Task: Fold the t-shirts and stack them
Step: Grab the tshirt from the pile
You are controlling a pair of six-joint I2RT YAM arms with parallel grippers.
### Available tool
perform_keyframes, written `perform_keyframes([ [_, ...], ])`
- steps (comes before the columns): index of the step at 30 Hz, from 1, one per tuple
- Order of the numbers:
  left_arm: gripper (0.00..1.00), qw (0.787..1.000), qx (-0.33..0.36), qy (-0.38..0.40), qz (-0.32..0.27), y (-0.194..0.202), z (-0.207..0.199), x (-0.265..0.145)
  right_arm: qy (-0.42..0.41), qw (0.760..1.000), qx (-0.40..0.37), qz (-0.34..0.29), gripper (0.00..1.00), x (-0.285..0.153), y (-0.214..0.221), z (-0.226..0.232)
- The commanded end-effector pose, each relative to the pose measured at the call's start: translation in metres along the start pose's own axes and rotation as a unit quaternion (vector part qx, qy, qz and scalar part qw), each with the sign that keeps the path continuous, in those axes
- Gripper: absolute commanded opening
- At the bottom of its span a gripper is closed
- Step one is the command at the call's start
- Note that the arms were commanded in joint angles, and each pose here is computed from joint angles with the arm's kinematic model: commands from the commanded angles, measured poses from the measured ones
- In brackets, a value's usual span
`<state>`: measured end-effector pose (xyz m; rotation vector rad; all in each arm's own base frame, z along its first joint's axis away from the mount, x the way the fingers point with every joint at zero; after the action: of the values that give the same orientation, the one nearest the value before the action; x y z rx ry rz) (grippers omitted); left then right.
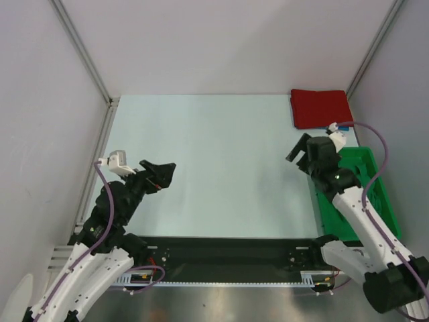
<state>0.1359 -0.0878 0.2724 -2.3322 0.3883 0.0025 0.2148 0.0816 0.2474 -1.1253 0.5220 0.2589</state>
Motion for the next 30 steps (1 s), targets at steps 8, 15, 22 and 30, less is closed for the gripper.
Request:
perform_keyframes([
  [8,1.00,0.986,0.103,0.124,0.036,-0.007,-0.017,-0.029,0.153,0.977,0.047,0.143,1.00,0.054,-0.042,-0.117],
  [15,1.00,0.972,0.081,0.170,0.137,0.021,-0.021,-0.017,0.297,0.945,0.059,0.122,1.00,0.077,-0.041,-0.163],
  [22,1.00,0.969,0.082,0.182,0.143,0.024,-0.026,-0.016,0.369,0.917,0.071,0.133,0.93,0.097,-0.011,-0.186],
  [30,1.00,0.970,0.087,0.182,0.138,0.018,-0.033,-0.018,0.413,0.888,0.093,0.178,0.68,0.116,0.029,-0.214],
])
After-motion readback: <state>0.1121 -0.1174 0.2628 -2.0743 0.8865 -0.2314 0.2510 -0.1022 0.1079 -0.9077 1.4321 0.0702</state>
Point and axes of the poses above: each gripper's point midway between its finger pads, its own x axis out along the fingers, its own z axis along the line the jaws close on, y = z × x, the point moved 9 cm from there along -x, back along the fingers, and after that the axes turned 5 degrees about -x, right-handed, at the moved point
